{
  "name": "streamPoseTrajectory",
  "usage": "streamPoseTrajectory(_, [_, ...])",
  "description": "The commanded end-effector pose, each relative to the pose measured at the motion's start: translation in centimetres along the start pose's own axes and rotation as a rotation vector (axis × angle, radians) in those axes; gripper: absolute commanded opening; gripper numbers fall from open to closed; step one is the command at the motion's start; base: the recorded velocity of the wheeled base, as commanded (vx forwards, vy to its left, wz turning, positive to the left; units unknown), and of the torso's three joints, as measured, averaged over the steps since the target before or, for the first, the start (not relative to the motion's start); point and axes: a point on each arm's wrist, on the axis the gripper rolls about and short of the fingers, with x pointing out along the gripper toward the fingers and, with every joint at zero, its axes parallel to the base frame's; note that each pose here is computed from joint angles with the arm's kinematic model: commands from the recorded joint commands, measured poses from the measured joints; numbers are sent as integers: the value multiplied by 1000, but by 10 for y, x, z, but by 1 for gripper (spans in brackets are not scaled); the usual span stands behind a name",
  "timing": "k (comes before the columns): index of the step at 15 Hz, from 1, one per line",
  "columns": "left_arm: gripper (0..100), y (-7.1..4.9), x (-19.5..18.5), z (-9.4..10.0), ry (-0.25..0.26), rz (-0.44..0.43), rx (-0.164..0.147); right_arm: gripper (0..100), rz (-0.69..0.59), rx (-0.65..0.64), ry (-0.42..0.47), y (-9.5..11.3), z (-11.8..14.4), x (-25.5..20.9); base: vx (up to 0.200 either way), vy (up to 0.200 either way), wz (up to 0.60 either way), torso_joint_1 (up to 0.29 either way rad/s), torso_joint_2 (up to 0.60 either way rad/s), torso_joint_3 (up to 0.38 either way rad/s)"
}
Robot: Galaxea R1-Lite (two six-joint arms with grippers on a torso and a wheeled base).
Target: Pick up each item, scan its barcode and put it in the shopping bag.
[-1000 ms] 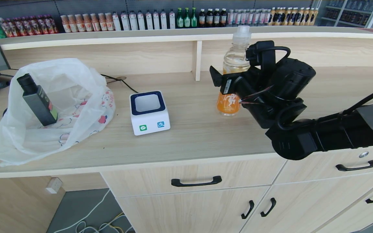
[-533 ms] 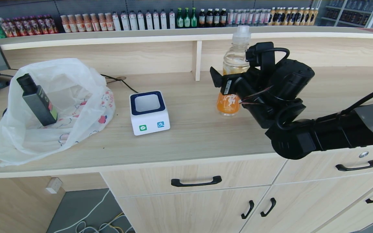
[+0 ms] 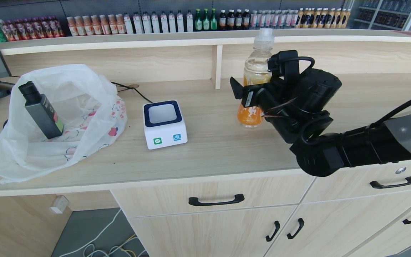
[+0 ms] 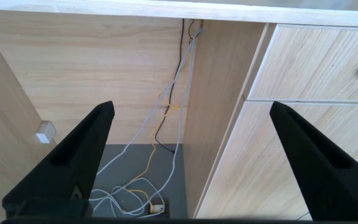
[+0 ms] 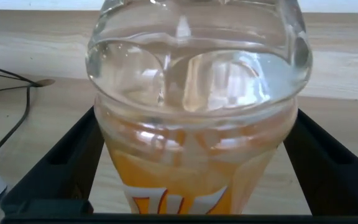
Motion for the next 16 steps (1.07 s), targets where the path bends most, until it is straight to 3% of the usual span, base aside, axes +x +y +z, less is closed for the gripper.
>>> streamPoseTrajectory(1, [100,0,0,0,-1,0,0,100,0,2,-5,0,1,1,0,0,0,0,0,0])
streamPoseTrajectory(2, [100,0,0,0,-1,0,0,100,-2,2,-10,0,2,2,0,0,0,0,0,0])
streamPoseTrajectory(3, [100,0,0,0,-2,0,0,0,-2,3,-13,0,2,2,0,0,0,0,0,0])
streamPoseTrajectory(16, [100,0,0,0,-1,0,0,0,-9,13,-78,-6,20,9,0,0,0,0,0,0])
